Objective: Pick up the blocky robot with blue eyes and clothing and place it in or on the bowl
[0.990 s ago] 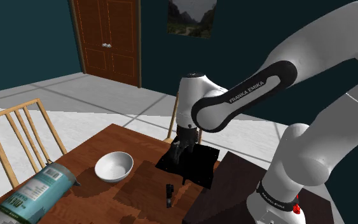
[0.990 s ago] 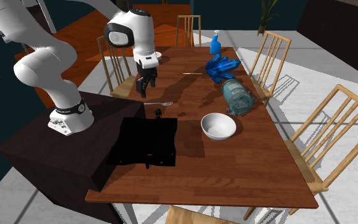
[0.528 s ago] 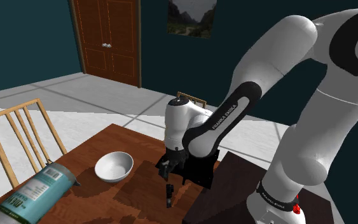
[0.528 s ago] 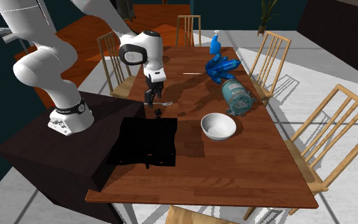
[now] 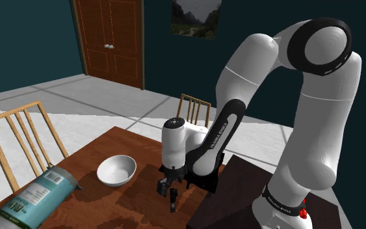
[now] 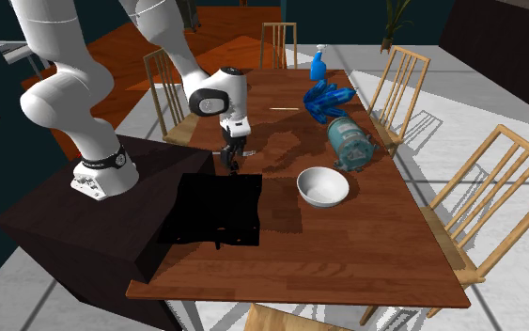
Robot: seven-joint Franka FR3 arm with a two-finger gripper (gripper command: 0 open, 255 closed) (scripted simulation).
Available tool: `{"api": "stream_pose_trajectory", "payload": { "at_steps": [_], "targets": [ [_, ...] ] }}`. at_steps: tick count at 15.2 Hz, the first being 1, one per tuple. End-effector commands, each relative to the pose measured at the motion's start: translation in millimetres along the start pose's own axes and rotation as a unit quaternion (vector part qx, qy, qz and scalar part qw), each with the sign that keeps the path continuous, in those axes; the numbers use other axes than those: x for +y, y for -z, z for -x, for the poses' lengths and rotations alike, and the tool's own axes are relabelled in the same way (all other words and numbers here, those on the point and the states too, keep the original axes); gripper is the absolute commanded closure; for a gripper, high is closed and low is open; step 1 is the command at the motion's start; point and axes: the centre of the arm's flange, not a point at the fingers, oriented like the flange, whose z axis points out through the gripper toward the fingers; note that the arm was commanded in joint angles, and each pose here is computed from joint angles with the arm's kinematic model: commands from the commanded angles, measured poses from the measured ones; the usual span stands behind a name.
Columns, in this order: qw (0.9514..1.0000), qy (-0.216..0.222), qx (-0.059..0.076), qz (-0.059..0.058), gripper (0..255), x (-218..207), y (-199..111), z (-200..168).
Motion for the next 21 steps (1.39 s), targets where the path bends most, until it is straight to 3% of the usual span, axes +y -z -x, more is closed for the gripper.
{"api": "stream_pose_trajectory", "payload": {
  "at_steps": [1, 10, 11, 21],
  "targets": [
    [1.0000, 0.000, 0.000, 0.000, 0, -1.0, -10.4, -0.3],
    [1.0000, 0.000, 0.000, 0.000, 0, -1.0, -18.6, -0.3],
    [1.0000, 0.000, 0.000, 0.000, 255, -1.0, -18.6, -0.3],
    [1.0000, 0.000, 0.000, 0.000, 255, -0.8, -13.4, -0.1]
  ]
}}
